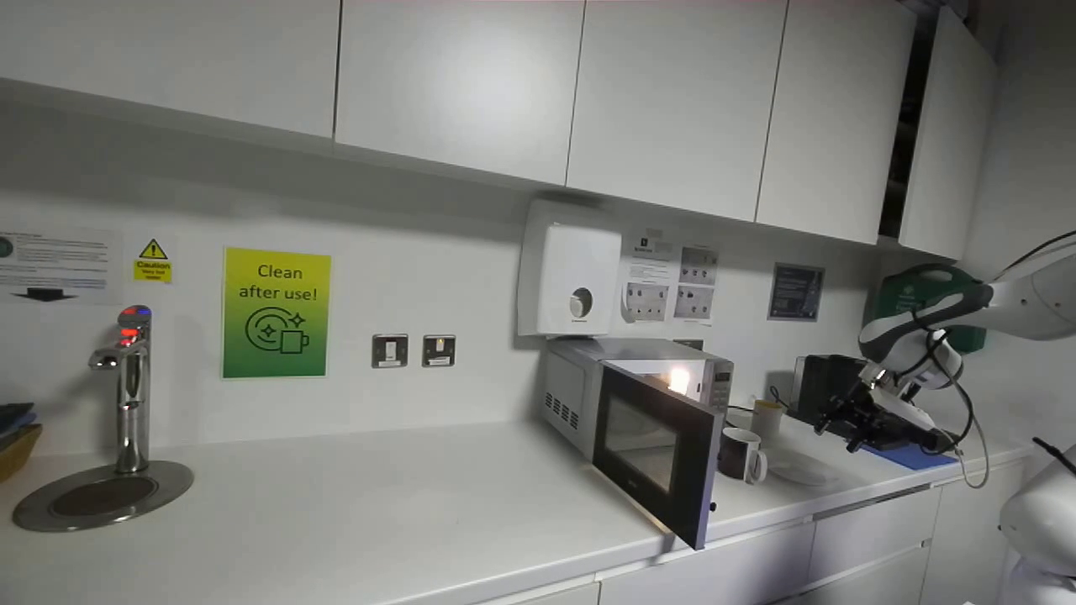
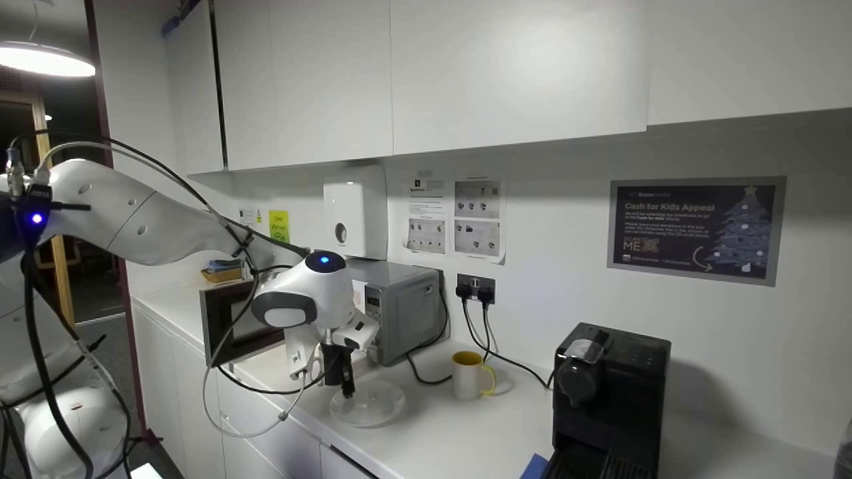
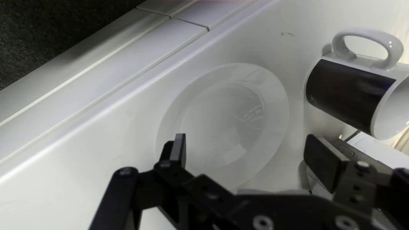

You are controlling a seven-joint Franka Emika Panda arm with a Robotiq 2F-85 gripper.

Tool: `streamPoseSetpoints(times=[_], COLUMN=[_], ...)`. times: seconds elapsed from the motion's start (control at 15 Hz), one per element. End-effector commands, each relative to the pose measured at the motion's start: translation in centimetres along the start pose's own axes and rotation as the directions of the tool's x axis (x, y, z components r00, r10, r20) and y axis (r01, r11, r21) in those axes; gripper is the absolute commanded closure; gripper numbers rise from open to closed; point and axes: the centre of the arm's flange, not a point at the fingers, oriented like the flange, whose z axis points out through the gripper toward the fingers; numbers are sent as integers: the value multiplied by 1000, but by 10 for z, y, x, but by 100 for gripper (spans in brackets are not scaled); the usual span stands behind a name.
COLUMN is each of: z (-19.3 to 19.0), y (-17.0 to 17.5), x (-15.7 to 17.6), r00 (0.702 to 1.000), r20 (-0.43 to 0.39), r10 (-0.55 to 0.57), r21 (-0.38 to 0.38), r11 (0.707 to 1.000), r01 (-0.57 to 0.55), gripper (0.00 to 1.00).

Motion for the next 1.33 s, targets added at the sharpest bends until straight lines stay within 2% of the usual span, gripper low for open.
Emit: streamPoseSetpoints(times=[0.0, 0.33, 1.0, 1.27], z=[5, 19, 33, 36], y=[15, 36, 65, 77], x=[19, 31, 40, 38], r00=[999, 996, 994, 992], r20=[-42, -31, 15, 57], r10=[32, 80, 110, 111], r21=[22, 81, 121, 189], r11=[999, 994, 986, 975], r01=[-31, -78, -111, -120], gripper=[0, 0, 0, 0])
